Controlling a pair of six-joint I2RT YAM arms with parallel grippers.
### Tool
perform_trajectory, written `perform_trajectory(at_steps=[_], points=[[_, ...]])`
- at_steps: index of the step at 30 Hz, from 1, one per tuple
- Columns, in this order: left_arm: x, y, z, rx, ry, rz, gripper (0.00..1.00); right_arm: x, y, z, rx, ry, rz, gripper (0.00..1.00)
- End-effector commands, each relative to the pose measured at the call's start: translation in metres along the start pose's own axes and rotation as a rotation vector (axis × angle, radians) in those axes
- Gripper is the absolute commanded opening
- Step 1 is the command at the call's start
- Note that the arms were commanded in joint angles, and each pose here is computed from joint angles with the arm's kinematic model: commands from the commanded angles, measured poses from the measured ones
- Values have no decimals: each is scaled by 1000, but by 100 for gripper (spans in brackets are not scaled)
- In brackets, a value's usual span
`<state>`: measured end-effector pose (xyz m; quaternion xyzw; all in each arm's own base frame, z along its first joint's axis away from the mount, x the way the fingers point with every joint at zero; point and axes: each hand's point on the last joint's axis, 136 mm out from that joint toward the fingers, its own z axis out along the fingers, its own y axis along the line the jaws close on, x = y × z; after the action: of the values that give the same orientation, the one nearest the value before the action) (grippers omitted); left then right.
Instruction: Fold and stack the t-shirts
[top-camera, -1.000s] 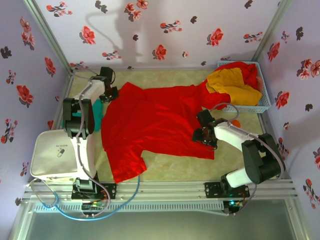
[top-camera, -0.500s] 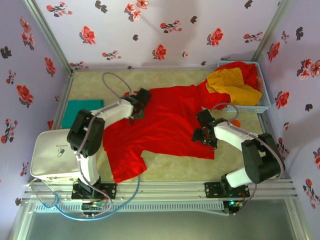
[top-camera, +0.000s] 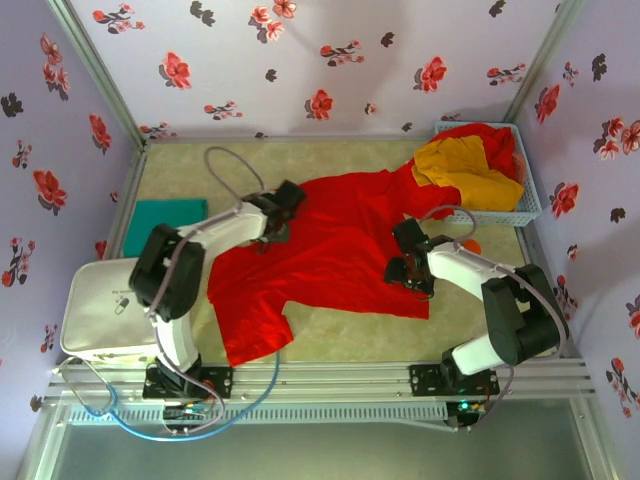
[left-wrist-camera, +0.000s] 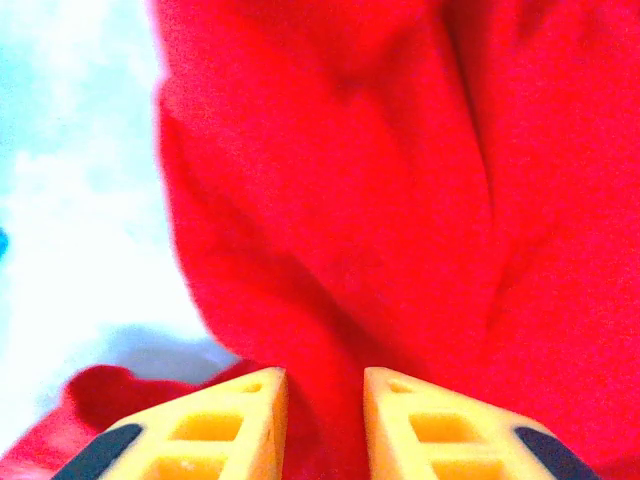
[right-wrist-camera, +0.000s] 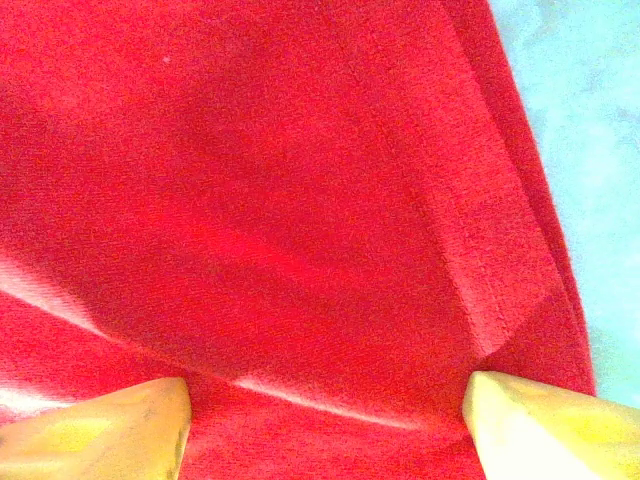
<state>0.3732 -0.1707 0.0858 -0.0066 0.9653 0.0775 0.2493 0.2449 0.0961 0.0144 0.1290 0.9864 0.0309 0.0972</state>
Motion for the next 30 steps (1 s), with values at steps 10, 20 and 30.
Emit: perform_trajectory(at_steps=[10,20,30], points=[[3,63,43,206,154,-354,15,17,-16,9,59,73,-4,74],[19,43,81,266,202,-389,21,17,-16,9,60,78,-9,74],[10,38,88,281,182,-405,23,16,-15,9,61,79,-15,74]])
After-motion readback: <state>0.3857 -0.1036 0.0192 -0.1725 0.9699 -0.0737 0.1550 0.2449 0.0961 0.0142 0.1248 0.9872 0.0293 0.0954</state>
